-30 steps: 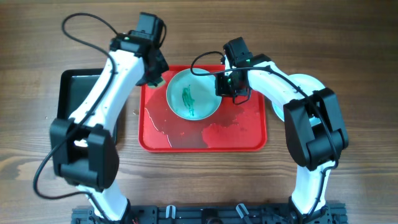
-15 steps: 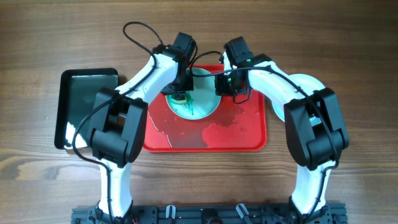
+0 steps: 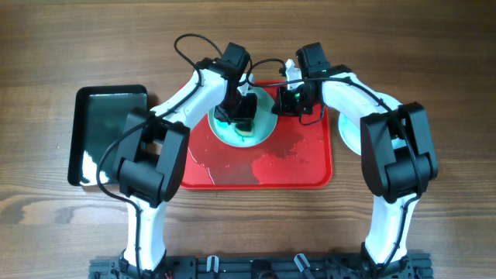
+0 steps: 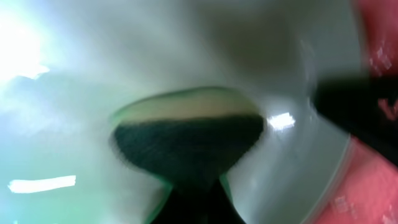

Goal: Clean dirty plates on tray and stack at the side
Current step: 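Scrub the remaining small plate with the sponge in the left gripper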

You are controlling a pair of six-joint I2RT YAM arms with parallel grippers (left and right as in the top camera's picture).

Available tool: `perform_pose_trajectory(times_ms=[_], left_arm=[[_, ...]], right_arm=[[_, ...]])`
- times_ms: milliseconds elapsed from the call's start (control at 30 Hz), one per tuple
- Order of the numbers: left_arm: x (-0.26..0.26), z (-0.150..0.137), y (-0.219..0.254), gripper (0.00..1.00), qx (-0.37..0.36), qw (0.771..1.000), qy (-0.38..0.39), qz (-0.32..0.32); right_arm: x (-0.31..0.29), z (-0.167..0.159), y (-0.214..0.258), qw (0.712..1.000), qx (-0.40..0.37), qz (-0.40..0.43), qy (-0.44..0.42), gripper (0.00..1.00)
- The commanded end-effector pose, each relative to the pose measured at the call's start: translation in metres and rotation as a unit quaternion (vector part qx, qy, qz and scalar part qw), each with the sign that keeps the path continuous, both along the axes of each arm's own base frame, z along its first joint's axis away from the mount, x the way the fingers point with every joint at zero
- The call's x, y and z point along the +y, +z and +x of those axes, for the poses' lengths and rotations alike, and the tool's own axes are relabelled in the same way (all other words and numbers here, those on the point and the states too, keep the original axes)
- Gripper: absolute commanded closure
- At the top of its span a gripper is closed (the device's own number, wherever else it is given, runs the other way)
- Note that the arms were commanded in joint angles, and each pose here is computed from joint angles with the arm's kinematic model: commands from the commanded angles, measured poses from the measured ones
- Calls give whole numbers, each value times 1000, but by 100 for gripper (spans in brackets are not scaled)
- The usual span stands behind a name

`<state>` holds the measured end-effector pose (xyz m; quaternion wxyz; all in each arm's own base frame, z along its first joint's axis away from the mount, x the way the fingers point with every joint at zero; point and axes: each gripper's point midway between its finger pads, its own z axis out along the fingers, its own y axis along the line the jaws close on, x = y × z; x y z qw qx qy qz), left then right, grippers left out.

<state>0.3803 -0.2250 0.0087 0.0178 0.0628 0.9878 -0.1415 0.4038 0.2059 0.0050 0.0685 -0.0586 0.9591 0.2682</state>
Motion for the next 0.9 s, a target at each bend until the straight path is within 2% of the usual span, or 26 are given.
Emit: perform_pose_trajectory(times_ms=[0,67,133,167,200,267,300,367,433,533,600,667,733,800,867], left_arm=[[85,39,-10,96,-107,946,201,229],[108,49,0,96,-151,918,235,283],[109,47,0,96,-147,917,238,285],[103,40,-4,96,-126,926,228,273],[89,30,-11,96,-92,947,189,245],[47,2,-20,96,-8,986,82,142],[31,-12,-20,96,24,994,41,96],[1,-38,-12,96,77,996,-38,0],[-22,-58,1,96,107,986,-95,-83],[-30,-48,2,96,85,986,-100,-102],[-39,-27,3,96,45,989,-83,-114],[-36,-2,-1,96,5,995,-43,-92],[-21,24,-6,96,-41,998,14,-39],[6,48,-10,96,-91,992,83,38],[41,62,-9,96,-133,974,135,127]], right_arm=[[10,-13,-14,999,28,16,14,96],[10,-13,-14,999,28,16,14,96],[10,-13,-14,999,28,16,14,96],[10,-13,-14,999,28,16,14,96],[10,-13,-14,999,28,16,14,96],[10,-13,-14,999,28,15,14,96],[10,-13,-14,999,28,16,14,96],[10,-13,-14,999,27,16,14,96],[10,-13,-14,999,28,16,14,96],[10,-13,-14,999,28,16,14,96],[10,-13,-14,999,28,16,14,96],[10,-13,-14,999,28,16,14,96],[10,-13,-14,999,29,16,14,96],[10,-13,-14,999,29,15,14,96],[10,-13,-14,999,29,15,14,96]])
